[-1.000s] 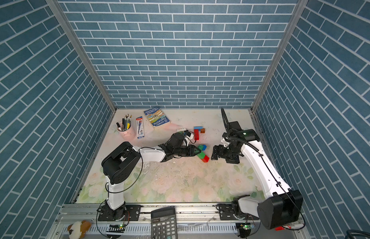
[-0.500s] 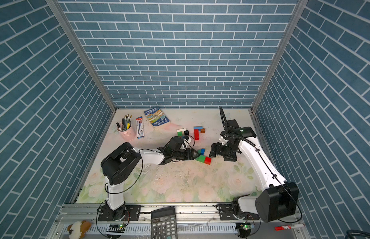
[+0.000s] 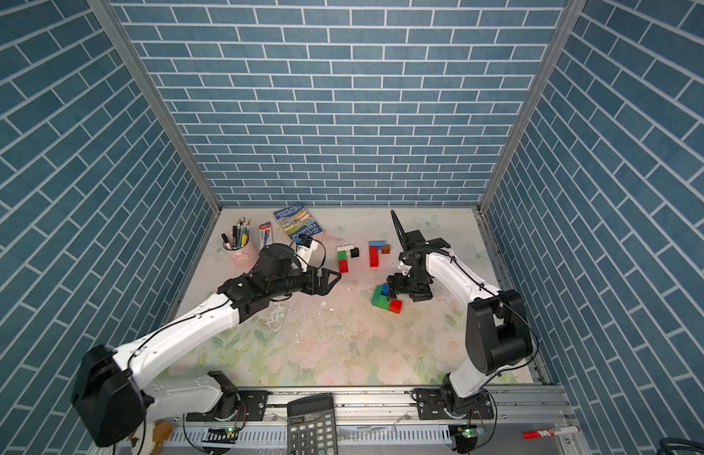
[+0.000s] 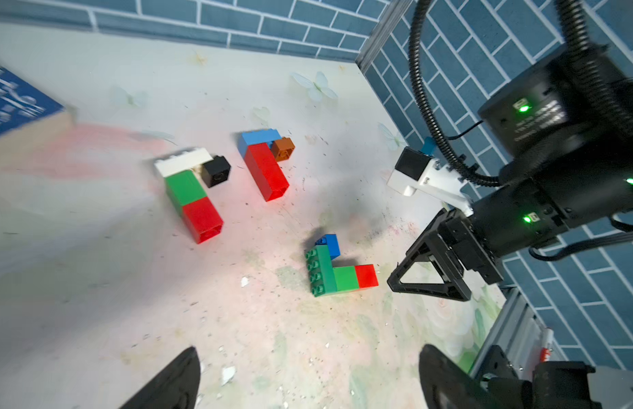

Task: Assemble the letter r with lego
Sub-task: Move the lego brick at the center of the board.

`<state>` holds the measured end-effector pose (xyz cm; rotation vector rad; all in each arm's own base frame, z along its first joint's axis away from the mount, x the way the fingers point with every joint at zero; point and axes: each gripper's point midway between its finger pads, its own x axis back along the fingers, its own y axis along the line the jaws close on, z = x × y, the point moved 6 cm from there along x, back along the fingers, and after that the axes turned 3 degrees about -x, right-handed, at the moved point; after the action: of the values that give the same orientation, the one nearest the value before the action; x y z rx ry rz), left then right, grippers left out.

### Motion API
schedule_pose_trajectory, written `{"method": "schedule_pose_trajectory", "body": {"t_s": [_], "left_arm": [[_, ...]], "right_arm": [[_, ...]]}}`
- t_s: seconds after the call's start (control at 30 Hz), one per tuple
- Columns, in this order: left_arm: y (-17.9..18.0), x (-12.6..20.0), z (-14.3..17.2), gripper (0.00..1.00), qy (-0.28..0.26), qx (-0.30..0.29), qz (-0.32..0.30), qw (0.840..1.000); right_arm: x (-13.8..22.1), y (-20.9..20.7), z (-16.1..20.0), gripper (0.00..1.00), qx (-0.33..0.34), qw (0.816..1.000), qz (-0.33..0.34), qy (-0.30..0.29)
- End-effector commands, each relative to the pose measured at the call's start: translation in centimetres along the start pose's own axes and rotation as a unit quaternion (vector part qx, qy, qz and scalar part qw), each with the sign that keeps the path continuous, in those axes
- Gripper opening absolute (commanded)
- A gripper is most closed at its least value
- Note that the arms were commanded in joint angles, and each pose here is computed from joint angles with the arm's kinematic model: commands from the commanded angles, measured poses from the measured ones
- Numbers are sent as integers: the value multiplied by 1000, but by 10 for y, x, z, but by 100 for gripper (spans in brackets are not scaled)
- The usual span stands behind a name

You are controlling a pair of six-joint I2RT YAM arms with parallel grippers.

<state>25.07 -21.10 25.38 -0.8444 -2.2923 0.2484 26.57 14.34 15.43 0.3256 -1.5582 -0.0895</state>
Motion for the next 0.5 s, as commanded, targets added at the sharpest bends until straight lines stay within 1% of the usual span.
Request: {"method": "schedule_pose_trajectory", "body": {"t_s": [0.0,0.1,0.27,0.47], "left_arm": [[32,17,33,99,68,-20,-73,995],[35,31,30,99,60,-26,-77,995],[41,45,28,99,48,-32,-83,995],[54,56,29,99,38,-18,-83,996]], "right_arm": [[-7,6,-17,89,49,999,10,-15],[-19,9,-23,88,63,998,8,-7],[-35,10,-32,88,70,998,3,-2],[-50,27,-41,86,77,996,-39,10]]}}
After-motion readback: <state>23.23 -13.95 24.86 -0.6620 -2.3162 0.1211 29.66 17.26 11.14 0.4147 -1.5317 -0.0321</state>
